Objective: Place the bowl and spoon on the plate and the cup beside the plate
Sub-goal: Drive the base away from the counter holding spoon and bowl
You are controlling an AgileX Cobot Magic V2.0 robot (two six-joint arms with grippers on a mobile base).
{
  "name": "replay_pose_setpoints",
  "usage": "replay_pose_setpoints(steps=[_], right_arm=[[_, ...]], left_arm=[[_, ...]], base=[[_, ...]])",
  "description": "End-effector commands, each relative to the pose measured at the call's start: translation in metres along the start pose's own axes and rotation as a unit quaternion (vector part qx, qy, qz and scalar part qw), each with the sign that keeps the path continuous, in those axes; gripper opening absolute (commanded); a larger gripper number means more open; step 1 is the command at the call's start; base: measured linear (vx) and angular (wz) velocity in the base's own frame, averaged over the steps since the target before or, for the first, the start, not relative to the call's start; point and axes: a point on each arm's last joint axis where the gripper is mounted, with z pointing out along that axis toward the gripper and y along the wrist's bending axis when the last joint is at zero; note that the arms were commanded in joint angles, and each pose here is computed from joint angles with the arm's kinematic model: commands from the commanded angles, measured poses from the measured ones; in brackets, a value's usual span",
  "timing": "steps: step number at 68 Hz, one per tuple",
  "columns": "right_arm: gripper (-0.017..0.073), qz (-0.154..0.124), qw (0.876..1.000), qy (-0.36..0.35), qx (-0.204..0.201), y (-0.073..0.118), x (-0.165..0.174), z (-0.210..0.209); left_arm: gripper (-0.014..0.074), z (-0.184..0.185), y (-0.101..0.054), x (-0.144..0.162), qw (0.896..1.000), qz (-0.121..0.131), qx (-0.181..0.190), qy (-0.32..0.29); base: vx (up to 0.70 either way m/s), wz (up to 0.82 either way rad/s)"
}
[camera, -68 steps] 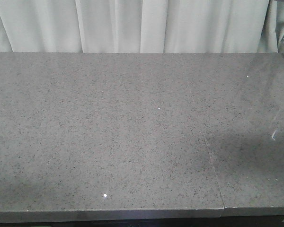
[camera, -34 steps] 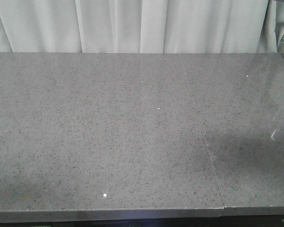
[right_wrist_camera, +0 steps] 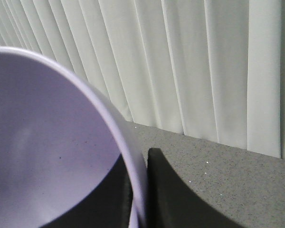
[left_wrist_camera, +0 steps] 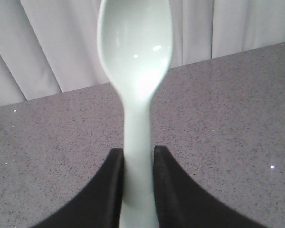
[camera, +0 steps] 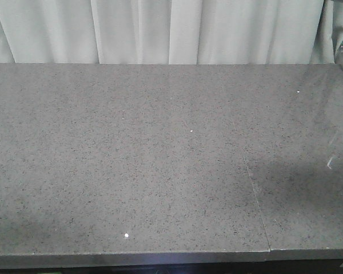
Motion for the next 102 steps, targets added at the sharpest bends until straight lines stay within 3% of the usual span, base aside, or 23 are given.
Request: replay_pose_setpoints(steps=[1, 102], right_arm=[[-0.0005, -0.011, 0.999, -0.047, -0.007, 0.0134, -0.0138, -0.0082], [-0.0005, -0.011, 0.999, -0.047, -0.007, 0.0134, -0.0138, -0.0082]], left_arm=[[-0.0007, -0.007, 0.0026, -0.0111, 0.999, 0.0, 0.003, -0.043], [-0.0006, -0.007, 0.0026, -0.0111, 0.999, 0.0, 0.003, -0.043]], base=[[0.0, 0.0], [0.0, -0.01]])
